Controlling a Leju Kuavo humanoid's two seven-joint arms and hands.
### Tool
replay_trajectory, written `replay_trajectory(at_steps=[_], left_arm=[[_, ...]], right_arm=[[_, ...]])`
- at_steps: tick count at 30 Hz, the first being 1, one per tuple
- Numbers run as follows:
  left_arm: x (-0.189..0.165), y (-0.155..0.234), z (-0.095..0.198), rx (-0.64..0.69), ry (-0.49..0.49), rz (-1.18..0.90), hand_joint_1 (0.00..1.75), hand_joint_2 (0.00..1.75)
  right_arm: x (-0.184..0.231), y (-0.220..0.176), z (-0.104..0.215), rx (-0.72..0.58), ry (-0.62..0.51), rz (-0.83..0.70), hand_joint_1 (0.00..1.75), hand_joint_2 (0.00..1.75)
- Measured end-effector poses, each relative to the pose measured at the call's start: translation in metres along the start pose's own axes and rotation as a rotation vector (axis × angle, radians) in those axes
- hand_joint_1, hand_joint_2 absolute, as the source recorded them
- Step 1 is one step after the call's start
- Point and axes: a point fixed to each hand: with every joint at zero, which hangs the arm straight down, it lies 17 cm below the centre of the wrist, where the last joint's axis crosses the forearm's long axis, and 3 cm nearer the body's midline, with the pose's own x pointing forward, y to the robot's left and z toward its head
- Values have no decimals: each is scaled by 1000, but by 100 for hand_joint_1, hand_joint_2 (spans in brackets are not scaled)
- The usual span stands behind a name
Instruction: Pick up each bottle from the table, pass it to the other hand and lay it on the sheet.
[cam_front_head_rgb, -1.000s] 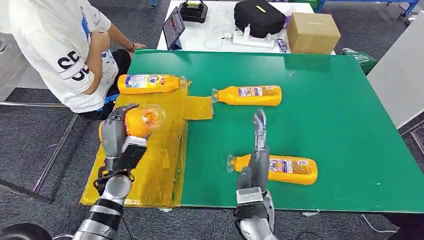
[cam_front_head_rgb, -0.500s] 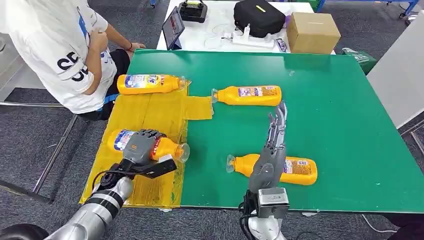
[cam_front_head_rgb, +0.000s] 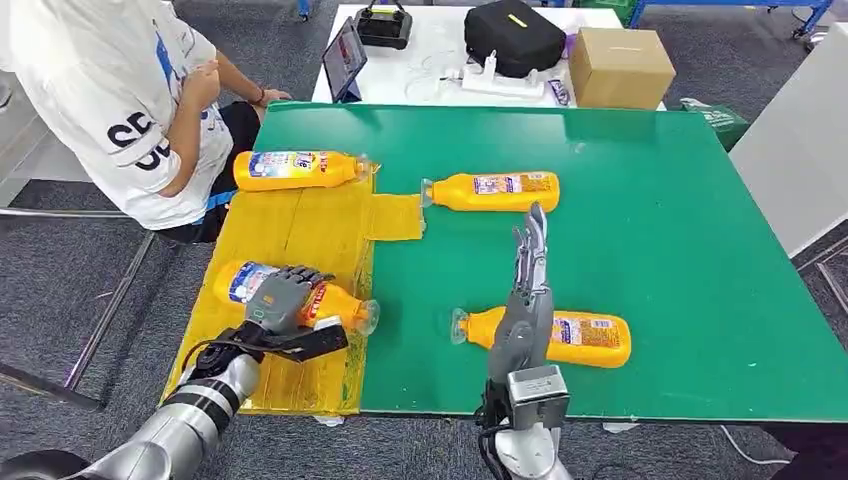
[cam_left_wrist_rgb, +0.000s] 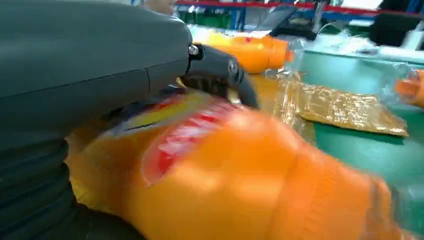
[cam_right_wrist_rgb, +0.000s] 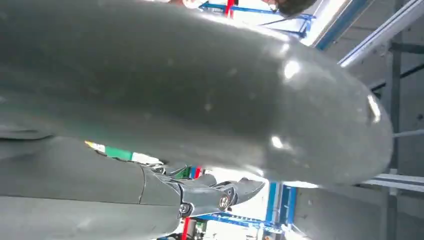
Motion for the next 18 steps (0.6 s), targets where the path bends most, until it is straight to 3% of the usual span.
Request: replay_trajectory(at_steps=[13, 18], left_arm=[[12, -8, 7, -75, -49, 239, 0, 0], [18, 2, 12, -27, -70, 429, 0, 0]], right_arm=[[-18, 4, 5, 14, 51, -12, 0, 0], [-24, 8, 7, 32, 61, -11, 0, 0]])
